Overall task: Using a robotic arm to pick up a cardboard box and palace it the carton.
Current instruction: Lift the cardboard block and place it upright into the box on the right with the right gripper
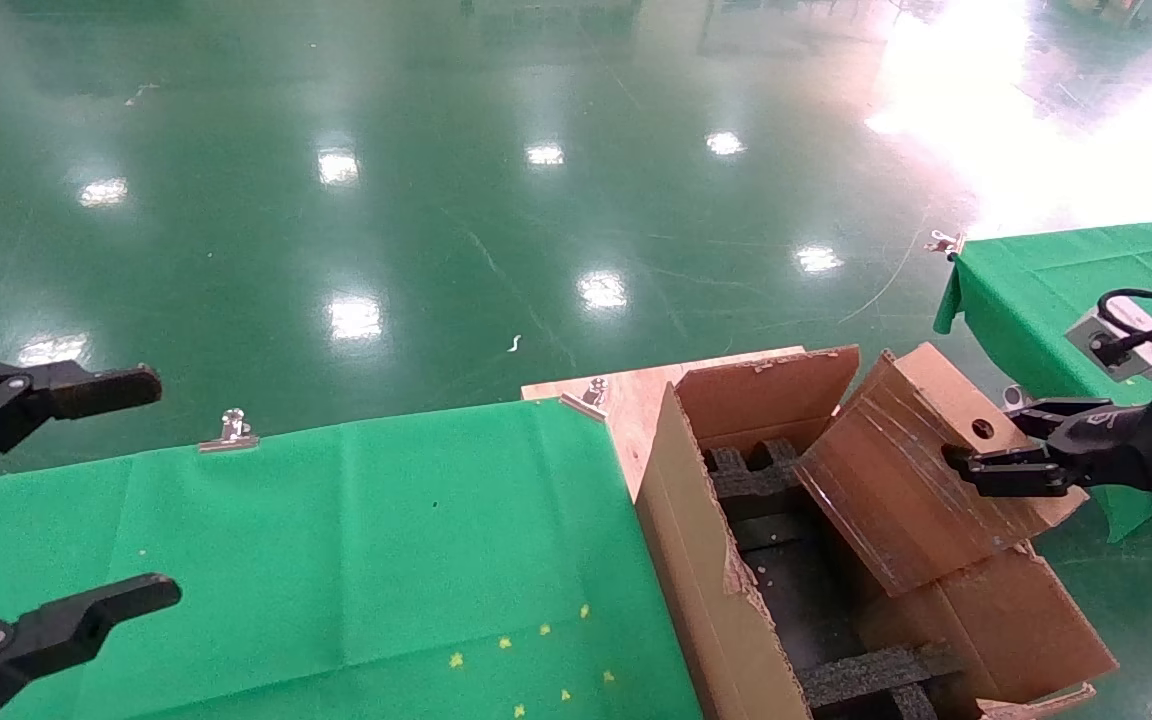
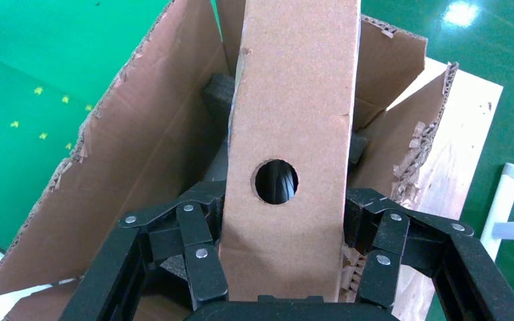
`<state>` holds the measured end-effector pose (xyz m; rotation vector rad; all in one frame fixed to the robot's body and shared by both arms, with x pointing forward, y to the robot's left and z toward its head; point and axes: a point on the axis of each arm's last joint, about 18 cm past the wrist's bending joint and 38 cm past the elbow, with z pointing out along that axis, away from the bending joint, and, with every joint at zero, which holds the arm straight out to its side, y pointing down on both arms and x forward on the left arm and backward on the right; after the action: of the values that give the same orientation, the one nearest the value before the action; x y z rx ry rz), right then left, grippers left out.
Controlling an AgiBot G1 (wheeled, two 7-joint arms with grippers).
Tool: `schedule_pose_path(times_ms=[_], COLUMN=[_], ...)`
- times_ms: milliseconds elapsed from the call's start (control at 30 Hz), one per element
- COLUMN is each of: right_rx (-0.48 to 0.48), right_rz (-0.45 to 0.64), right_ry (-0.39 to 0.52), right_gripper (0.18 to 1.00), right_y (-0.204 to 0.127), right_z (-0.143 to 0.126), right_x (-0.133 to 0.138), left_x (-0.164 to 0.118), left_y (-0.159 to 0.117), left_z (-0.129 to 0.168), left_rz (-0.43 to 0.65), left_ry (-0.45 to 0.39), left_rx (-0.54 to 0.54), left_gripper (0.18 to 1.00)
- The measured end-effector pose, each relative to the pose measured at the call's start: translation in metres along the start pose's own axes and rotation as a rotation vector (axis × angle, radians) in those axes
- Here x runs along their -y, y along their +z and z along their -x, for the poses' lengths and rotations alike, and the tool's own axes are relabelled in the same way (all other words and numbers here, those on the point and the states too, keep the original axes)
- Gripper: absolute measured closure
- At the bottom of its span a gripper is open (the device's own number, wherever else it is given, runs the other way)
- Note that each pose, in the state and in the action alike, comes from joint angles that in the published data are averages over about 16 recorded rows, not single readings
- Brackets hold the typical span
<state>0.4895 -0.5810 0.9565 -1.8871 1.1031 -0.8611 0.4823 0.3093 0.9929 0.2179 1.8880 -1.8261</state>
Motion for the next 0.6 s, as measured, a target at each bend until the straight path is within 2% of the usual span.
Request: schedule_pose_path(times_ms=[600], right_rx=[-0.124], right_rz=[0.097], right_ry=[0.183], right_gripper=[0.883], right_y=[0.023], right_z=[-0.011], right_x=[-0.033], left_x=[0.0], left_y=[0.0], left_z=[0.0], left_rz=[0.0], left_ry=[0.0], left_rx=[0.0], left_gripper=[0.183])
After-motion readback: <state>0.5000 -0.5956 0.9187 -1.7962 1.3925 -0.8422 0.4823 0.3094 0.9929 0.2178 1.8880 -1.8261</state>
